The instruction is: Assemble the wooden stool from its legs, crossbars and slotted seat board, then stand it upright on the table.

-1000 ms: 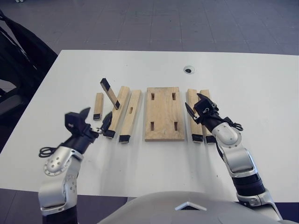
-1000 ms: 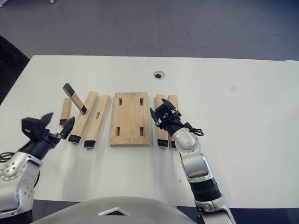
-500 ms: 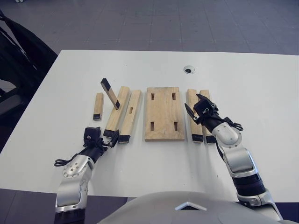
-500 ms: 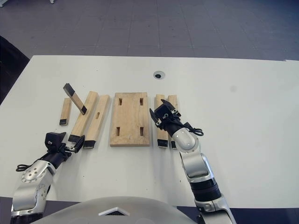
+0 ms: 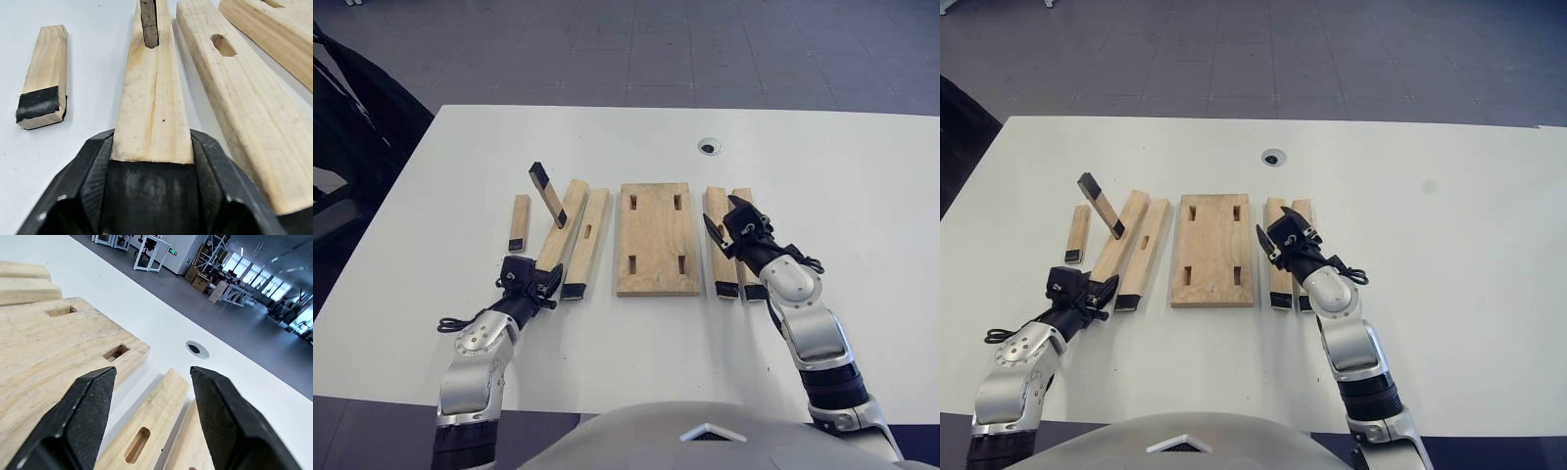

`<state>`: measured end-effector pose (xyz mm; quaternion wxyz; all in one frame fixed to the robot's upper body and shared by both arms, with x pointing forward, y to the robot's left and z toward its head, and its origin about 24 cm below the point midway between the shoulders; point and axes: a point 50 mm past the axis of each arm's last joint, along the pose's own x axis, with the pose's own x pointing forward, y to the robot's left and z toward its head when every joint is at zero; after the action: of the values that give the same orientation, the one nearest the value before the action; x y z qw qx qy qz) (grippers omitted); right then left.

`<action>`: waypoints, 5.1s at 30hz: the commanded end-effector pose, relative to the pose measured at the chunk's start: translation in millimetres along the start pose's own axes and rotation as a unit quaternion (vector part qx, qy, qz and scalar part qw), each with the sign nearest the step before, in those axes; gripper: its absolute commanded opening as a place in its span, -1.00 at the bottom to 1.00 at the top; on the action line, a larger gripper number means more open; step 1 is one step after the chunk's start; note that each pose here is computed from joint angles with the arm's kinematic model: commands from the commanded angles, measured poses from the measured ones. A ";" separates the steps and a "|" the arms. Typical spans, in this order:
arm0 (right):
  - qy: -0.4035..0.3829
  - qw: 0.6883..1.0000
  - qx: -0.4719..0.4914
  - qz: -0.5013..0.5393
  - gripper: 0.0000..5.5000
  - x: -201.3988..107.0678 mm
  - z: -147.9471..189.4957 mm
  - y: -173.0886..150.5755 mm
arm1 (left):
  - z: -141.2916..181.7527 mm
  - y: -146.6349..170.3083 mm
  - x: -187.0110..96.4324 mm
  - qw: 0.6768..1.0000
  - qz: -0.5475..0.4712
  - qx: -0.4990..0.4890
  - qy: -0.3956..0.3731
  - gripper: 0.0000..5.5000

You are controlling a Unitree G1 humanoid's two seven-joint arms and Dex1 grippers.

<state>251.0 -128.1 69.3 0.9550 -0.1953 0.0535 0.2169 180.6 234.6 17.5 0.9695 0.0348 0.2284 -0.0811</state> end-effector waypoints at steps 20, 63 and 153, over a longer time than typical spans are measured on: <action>-0.193 0.642 0.563 0.483 1.00 13.5 89.9 -82.3 | 185.1 -71.2 5.6 0.764 -0.537 -0.335 -0.123 -0.26; -0.129 0.674 0.540 0.487 -0.24 41.1 106.0 -54.7 | 168.1 -78.2 4.5 0.785 -0.523 -0.322 -0.076 -0.26; 0.033 0.887 0.110 0.447 -0.26 61.6 -0.8 11.0 | 71.9 -33.0 31.1 0.738 -0.302 0.595 0.099 0.24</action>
<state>328.4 -104.7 92.4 0.8104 -0.0653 0.1114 0.5715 244.1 191.0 86.0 0.6583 0.5637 0.1903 -0.4612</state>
